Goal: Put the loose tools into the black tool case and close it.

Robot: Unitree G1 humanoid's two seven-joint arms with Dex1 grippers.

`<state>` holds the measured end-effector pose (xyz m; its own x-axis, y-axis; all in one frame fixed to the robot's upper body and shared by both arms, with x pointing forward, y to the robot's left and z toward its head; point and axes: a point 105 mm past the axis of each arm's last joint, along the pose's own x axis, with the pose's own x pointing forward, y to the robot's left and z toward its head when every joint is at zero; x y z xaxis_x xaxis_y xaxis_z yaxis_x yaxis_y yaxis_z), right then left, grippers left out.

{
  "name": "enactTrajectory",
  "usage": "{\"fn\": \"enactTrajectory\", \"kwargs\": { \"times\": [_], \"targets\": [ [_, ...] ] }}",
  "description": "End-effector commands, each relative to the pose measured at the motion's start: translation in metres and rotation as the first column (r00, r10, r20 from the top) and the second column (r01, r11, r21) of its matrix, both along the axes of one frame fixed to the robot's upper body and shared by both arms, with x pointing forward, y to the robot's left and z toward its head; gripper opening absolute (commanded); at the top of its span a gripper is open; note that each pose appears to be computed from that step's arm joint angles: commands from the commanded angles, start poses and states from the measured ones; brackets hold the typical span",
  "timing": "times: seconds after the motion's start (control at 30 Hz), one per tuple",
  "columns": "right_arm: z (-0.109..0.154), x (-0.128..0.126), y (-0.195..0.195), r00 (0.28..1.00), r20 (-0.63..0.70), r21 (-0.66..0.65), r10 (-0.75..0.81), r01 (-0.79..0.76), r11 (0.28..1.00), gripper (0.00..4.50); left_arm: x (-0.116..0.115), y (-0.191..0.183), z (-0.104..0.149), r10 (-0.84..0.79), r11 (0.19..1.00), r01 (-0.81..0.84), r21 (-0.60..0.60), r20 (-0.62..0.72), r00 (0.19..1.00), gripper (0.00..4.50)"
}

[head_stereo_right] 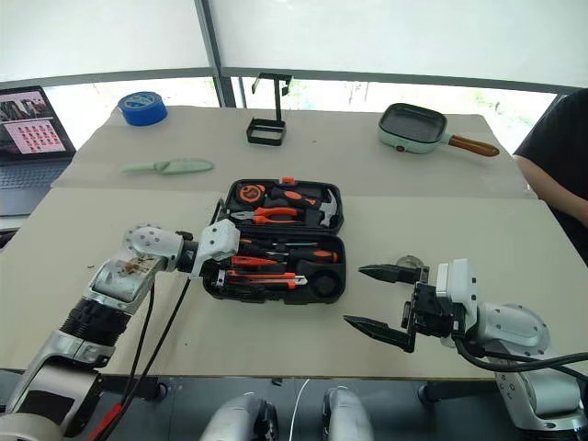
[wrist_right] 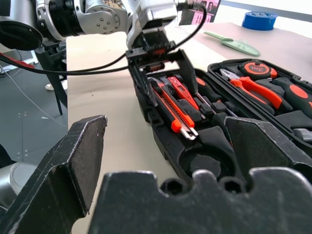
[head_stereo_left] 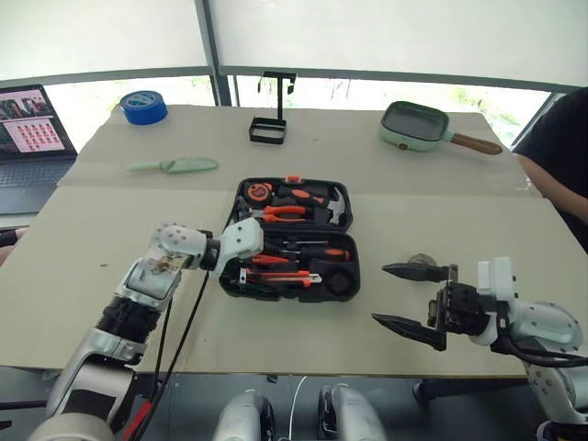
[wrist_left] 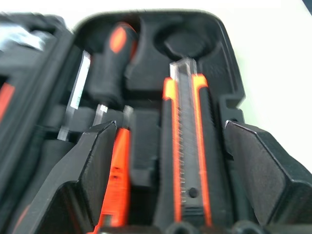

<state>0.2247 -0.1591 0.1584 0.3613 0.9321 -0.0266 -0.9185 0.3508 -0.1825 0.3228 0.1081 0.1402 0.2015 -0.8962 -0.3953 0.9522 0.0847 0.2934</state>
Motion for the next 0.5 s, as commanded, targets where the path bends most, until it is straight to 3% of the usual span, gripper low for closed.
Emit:
{"fn": "enactTrajectory", "kwargs": {
  "times": [0.03,0.17,0.37,0.5],
  "targets": [
    [0.010,-0.004,0.001,0.999,0.035,0.001,0.011,-0.011,1.000,4.50,-0.005,0.004,0.016,-0.005,0.996,0.009,-0.092,0.035,0.999,3.62],
    [0.010,-0.004,0.001,0.999,0.032,-0.001,0.015,-0.015,1.000,4.50,-0.011,0.001,0.018,-0.037,0.993,0.040,-0.115,0.033,0.999,2.40],
    [0.010,-0.002,0.002,0.999,0.035,-0.008,0.021,-0.021,1.000,4.50,-0.011,-0.008,-0.009,-0.031,1.000,0.031,0.003,0.004,0.999,0.19],
    [0.010,-0.002,0.002,0.999,0.033,-0.008,0.017,-0.017,1.000,4.50,-0.017,-0.010,-0.026,-0.055,0.996,0.056,0.069,-0.024,0.998,0.07]
  ]
}}
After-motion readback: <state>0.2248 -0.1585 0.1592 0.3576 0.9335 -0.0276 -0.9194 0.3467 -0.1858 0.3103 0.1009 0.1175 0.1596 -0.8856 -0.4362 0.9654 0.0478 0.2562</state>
